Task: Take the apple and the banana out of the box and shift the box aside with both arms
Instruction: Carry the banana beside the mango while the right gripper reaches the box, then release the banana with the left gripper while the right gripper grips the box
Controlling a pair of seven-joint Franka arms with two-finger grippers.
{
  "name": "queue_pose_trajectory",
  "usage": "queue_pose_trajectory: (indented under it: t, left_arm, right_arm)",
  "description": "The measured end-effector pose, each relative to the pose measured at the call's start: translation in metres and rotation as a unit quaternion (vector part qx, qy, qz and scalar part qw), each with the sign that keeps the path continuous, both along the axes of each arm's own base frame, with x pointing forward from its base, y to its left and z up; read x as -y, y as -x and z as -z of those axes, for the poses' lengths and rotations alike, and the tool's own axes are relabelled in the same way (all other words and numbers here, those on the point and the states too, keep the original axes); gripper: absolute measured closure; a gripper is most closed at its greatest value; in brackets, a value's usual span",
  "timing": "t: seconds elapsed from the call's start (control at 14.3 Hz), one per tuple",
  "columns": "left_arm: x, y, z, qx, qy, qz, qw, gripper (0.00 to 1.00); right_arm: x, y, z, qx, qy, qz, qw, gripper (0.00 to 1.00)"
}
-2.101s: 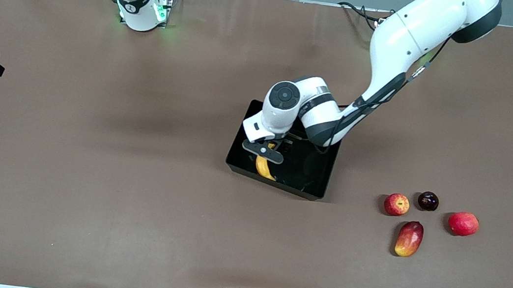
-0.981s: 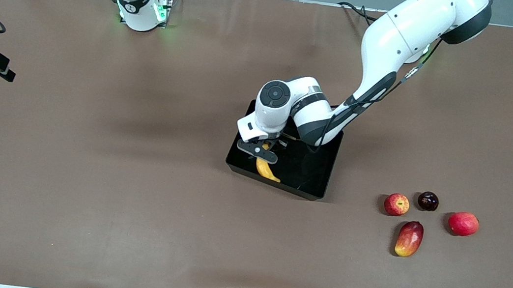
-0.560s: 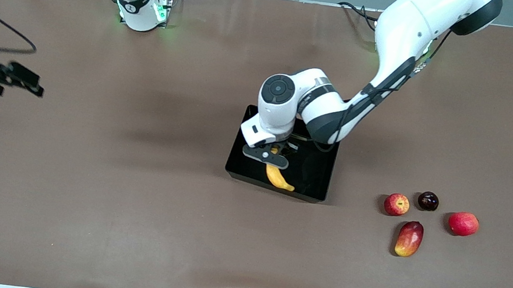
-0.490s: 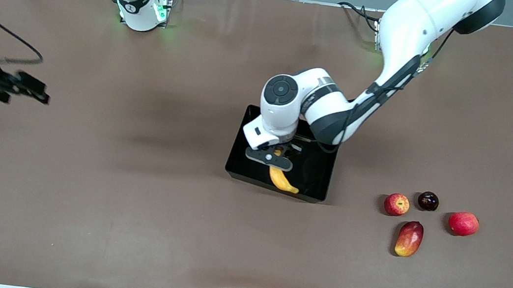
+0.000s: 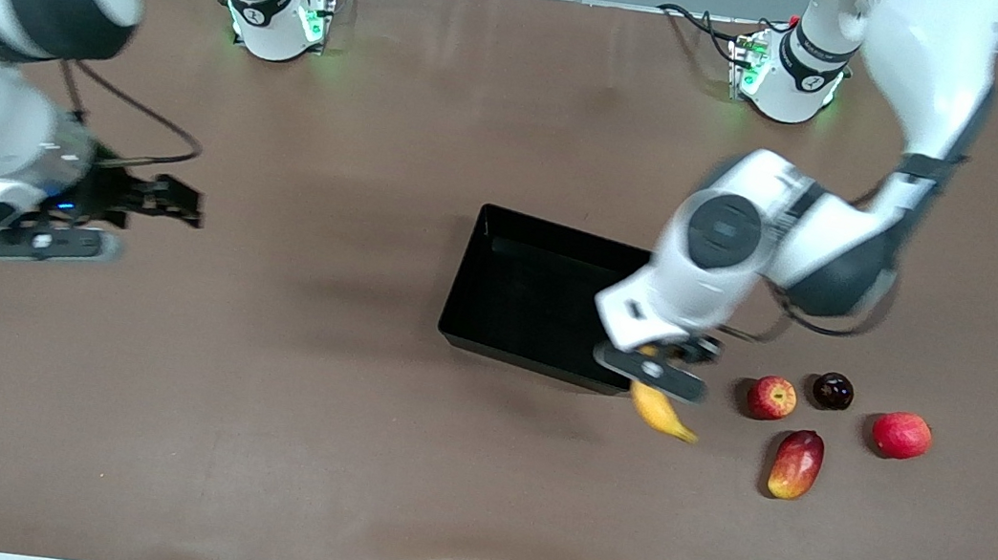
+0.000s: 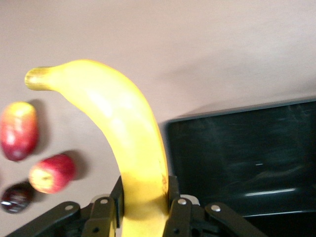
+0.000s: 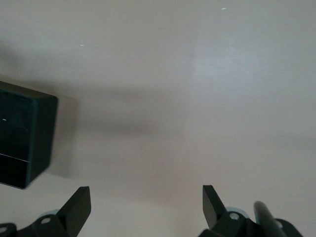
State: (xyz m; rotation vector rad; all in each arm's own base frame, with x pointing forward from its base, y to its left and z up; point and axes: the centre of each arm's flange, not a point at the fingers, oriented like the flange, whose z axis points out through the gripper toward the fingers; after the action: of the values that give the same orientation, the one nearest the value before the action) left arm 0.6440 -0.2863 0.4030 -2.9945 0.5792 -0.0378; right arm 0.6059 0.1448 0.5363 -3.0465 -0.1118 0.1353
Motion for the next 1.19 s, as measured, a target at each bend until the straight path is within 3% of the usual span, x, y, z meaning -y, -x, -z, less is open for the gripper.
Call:
queue_pose_trajectory:
  t: [0.28,0.63,0.84,0.98,1.19]
  left_arm:
    - [-0.091,-0.033,0.022,-0.026,-0.005,0.063,0.998,0.63]
    - [-0.204,-0.07,0.057,-0.015,0.008,0.165,0.986,0.63]
    - [-0.264,-0.084,0.08,0.001,-0.01,0.222,0.975,0.63]
    - [-0.281,-0.09,0.093,0.016,-0.019,0.266,0.964,0.63]
    - [-0.297,-0.098,0.112,0.035,-0.032,0.322,0.946,0.63]
  right_arm:
    - [-0.07,0.002,0.029,-0.008,-0.036,-0.005,0.999,0.0]
    - [-0.171,0.023,0.106,-0.042,-0.017,-0.008,0.999,0.0]
    - [-0.226,0.033,0.155,-0.029,-0.011,0.007,0.999,0.0]
    - [-0.248,0.04,0.179,-0.027,-0.006,0.035,0.999,0.0]
    - [-0.276,0.059,0.223,-0.005,-0.011,0.064,0.998,0.0]
